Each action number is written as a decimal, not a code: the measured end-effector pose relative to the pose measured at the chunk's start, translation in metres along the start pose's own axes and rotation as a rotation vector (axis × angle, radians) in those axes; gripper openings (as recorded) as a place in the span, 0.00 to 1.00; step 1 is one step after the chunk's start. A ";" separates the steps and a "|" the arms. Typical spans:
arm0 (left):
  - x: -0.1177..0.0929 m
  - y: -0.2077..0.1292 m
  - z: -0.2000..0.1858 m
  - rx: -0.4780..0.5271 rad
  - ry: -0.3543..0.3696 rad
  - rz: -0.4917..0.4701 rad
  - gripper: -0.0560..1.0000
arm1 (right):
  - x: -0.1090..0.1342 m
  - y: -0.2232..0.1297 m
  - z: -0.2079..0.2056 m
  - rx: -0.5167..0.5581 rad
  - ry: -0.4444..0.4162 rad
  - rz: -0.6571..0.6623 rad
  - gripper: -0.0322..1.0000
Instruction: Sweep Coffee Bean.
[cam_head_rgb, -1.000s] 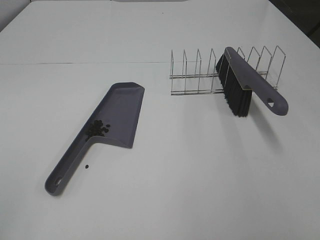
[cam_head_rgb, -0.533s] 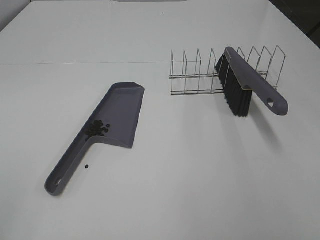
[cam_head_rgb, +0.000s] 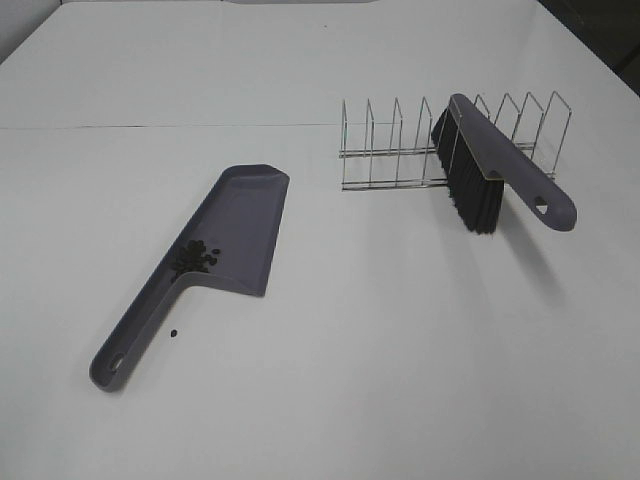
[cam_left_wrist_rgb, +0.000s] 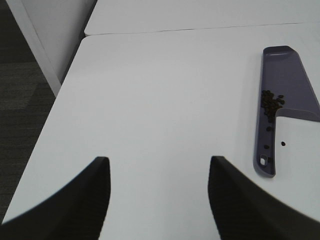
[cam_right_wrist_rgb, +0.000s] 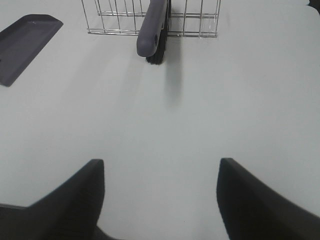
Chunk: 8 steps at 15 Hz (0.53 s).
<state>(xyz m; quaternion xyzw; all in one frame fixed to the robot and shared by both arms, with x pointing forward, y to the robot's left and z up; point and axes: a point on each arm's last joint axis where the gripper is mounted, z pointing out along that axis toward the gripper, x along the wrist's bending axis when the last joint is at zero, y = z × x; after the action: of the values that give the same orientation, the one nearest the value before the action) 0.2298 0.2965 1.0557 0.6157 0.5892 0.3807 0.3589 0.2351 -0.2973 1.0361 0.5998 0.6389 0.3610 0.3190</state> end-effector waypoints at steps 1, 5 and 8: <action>0.000 0.000 0.000 0.000 -0.008 0.004 0.54 | 0.000 0.000 0.000 0.000 0.000 0.000 0.57; 0.000 0.000 0.000 -0.002 -0.020 0.010 0.54 | 0.000 0.000 0.000 0.000 0.000 0.000 0.57; 0.001 0.000 0.000 -0.005 -0.077 0.040 0.54 | 0.000 0.000 0.000 0.000 0.000 0.000 0.57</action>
<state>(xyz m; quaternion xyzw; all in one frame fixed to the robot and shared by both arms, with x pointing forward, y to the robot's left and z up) 0.2295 0.2973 1.0558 0.6408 0.5614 0.3652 0.3752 0.2351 -0.2973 1.0361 0.5998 0.6389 0.3610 0.3190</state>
